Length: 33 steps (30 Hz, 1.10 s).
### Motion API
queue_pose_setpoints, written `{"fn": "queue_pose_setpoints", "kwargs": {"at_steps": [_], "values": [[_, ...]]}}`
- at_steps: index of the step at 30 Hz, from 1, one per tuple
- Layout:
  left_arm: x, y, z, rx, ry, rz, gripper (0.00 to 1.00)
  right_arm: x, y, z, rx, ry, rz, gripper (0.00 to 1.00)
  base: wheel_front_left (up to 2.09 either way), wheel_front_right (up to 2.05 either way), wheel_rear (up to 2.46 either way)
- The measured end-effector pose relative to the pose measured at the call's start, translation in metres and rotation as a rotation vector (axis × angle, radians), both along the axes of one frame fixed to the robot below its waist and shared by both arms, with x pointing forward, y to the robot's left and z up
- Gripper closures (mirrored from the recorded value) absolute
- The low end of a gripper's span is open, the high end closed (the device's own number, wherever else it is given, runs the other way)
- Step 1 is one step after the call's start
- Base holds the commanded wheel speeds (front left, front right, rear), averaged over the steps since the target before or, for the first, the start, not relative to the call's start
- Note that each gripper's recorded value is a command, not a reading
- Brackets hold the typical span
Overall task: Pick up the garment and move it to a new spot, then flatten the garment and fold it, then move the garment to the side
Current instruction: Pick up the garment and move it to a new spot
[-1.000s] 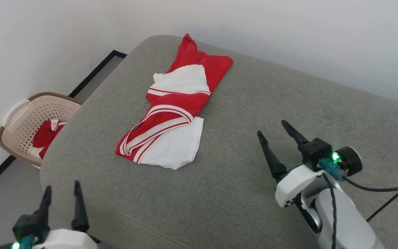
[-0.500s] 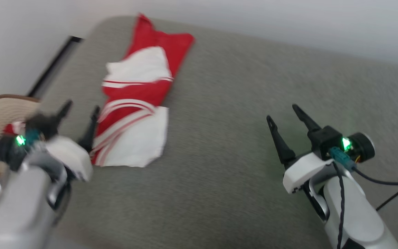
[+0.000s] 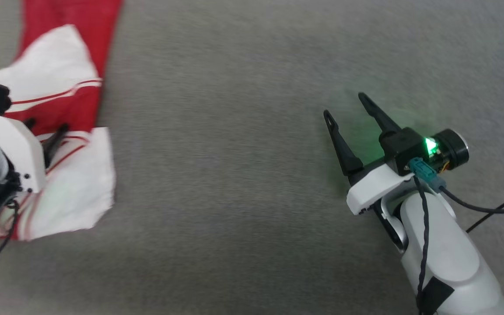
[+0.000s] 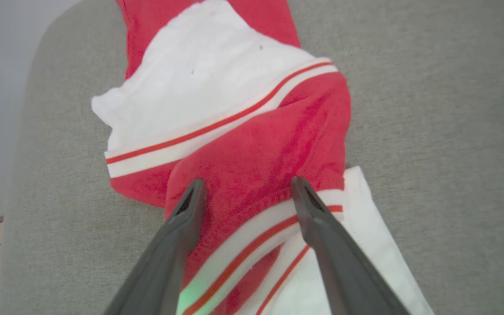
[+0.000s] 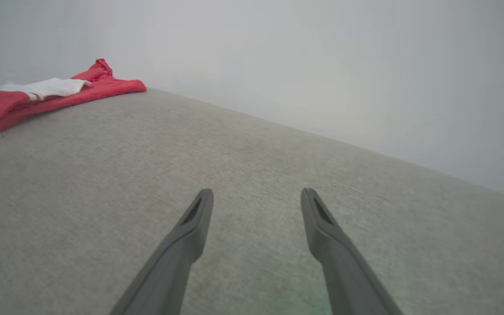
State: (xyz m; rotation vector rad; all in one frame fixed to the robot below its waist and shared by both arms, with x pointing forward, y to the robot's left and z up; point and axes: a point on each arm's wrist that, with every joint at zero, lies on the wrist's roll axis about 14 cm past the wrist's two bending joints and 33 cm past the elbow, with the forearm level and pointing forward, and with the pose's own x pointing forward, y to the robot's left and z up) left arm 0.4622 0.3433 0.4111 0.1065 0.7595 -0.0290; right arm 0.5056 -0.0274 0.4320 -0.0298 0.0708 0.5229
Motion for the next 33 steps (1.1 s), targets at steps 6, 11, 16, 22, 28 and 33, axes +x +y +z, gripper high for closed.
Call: {"fn": "queue_pose_setpoints", "kwargs": {"at_steps": [6,11,16,22,28,33], "values": [[0.019,-0.011,-0.029,-0.009,0.089,-0.037,0.94,0.003,-0.027,-0.012,-0.020,0.020,-0.063,0.00,0.00,0.00,0.00],[0.040,-0.025,-0.014,0.010,-0.017,-0.108,1.00,0.002,-0.038,-0.005,-0.017,0.010,-0.096,0.00,0.00,0.00,0.00],[0.076,-0.063,0.036,0.034,-0.226,-0.265,1.00,-0.001,-0.047,0.014,0.009,-0.023,-0.129,0.00,0.00,0.00,0.00],[0.110,-0.178,0.074,-0.020,-0.386,-0.578,1.00,-0.006,-0.080,0.030,0.038,-0.047,-0.223,0.00,0.00,0.00,0.00],[0.099,-0.323,0.092,-0.117,-0.470,-0.950,1.00,-0.019,-0.124,0.037,0.098,-0.042,-0.348,0.00,0.00,0.00,0.00],[0.034,-0.434,0.089,-0.230,-0.473,-1.284,1.00,-0.037,-0.176,0.040,0.118,-0.041,-0.497,0.00,0.00,0.00,0.00]]}}
